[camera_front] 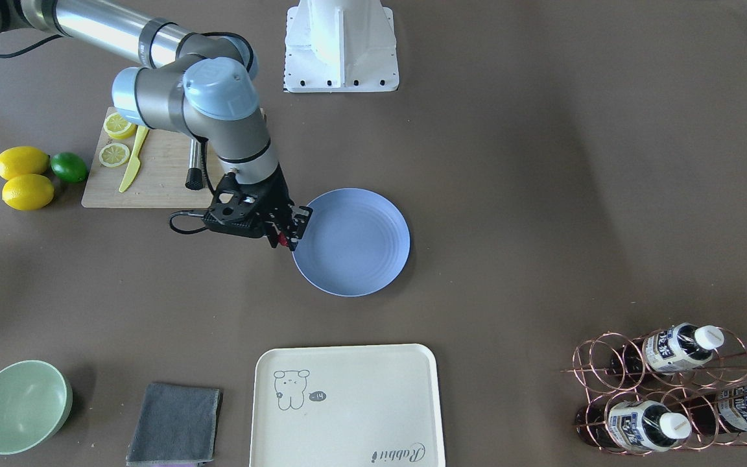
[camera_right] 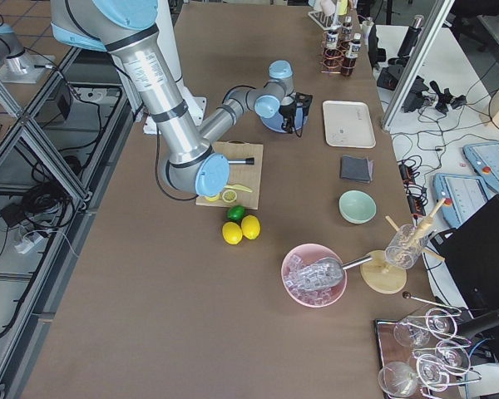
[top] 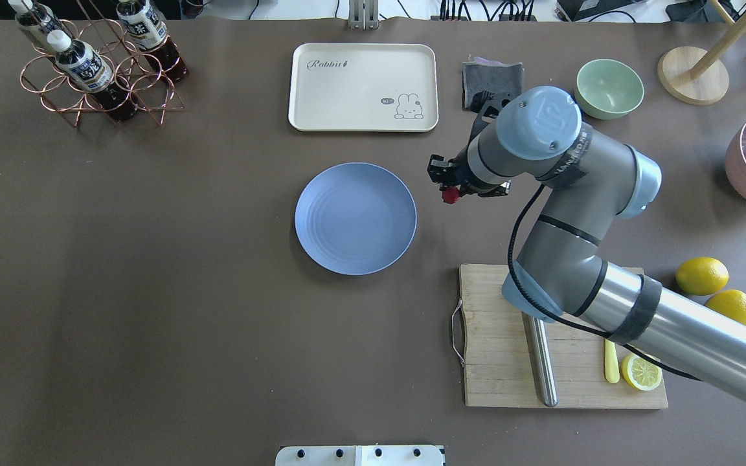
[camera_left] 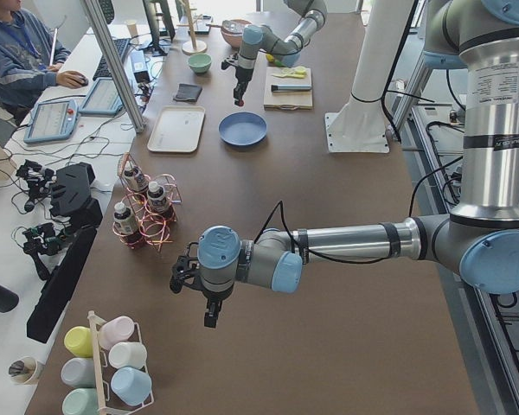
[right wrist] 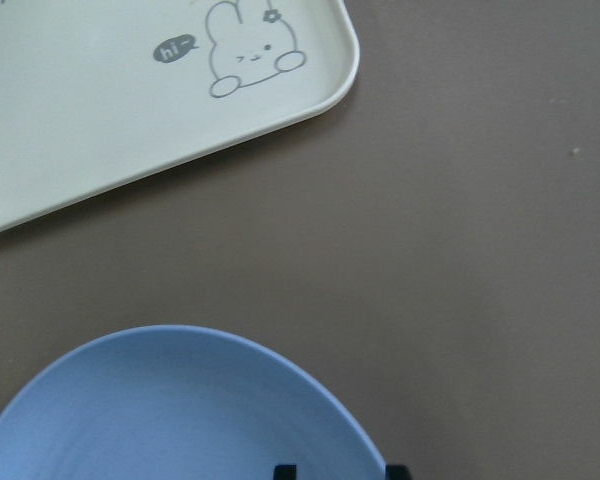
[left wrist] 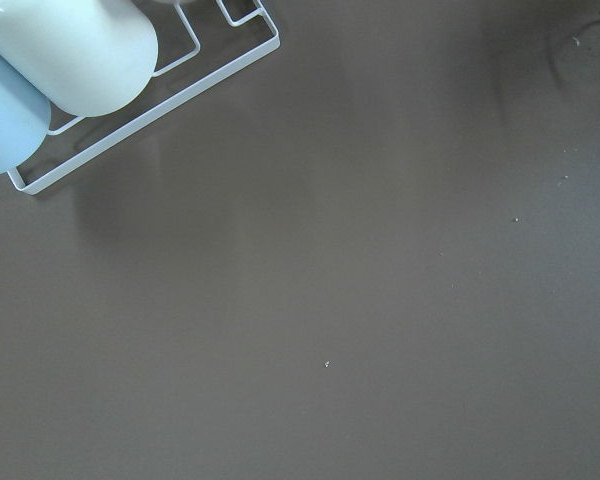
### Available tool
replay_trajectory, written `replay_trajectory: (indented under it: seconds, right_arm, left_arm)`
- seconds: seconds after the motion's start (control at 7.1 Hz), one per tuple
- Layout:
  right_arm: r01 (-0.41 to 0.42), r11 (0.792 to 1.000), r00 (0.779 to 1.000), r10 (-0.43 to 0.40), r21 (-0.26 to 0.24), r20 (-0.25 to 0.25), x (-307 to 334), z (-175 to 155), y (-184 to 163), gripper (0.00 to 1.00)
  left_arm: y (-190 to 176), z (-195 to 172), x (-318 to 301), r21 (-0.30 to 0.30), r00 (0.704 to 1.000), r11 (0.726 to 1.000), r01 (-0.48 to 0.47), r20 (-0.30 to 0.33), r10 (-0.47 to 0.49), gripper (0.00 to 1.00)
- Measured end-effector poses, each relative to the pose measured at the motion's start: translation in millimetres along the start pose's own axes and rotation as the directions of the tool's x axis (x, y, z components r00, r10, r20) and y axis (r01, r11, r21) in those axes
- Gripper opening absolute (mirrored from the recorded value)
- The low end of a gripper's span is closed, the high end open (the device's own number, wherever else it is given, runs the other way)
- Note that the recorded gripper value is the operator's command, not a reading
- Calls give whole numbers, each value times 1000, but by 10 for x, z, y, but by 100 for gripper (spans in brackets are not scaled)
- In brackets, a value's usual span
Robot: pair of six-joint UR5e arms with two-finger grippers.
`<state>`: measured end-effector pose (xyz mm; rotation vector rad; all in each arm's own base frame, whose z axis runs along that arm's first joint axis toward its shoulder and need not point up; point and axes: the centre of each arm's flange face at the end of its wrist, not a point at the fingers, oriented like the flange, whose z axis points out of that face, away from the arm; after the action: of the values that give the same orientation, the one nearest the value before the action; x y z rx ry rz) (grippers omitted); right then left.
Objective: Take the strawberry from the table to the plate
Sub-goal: 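Carry the strawberry with the right gripper over the blue plate, then lower the strawberry onto the plate and open the right gripper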
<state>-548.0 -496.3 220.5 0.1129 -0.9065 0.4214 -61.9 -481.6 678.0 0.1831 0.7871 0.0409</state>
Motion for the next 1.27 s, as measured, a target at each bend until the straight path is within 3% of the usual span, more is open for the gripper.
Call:
replay_trajectory:
  seconds: [0.42,0.99,1.13,1.27]
  right_arm:
    - [-31,998,999,32,59,-16,-534,260,410,0]
    - [-18,998,999,20,66,-34,-678,496,574,0]
    - [-13,998,999,16,65,-40,-667,526,576,29]
    - [-7,998,999,9,62,-42,-663,536,577,99]
  left_arm:
    - [19,9,6,-3,1000,1000,4,-21,-4,100]
    - [20,17,5,-6,1000,1000,5,-24,-5,100]
    - [16,15,8,-5,1000,1000,4,-24,-4,100]
    - [15,14,9,-5,1000,1000,4,-24,-4,100]
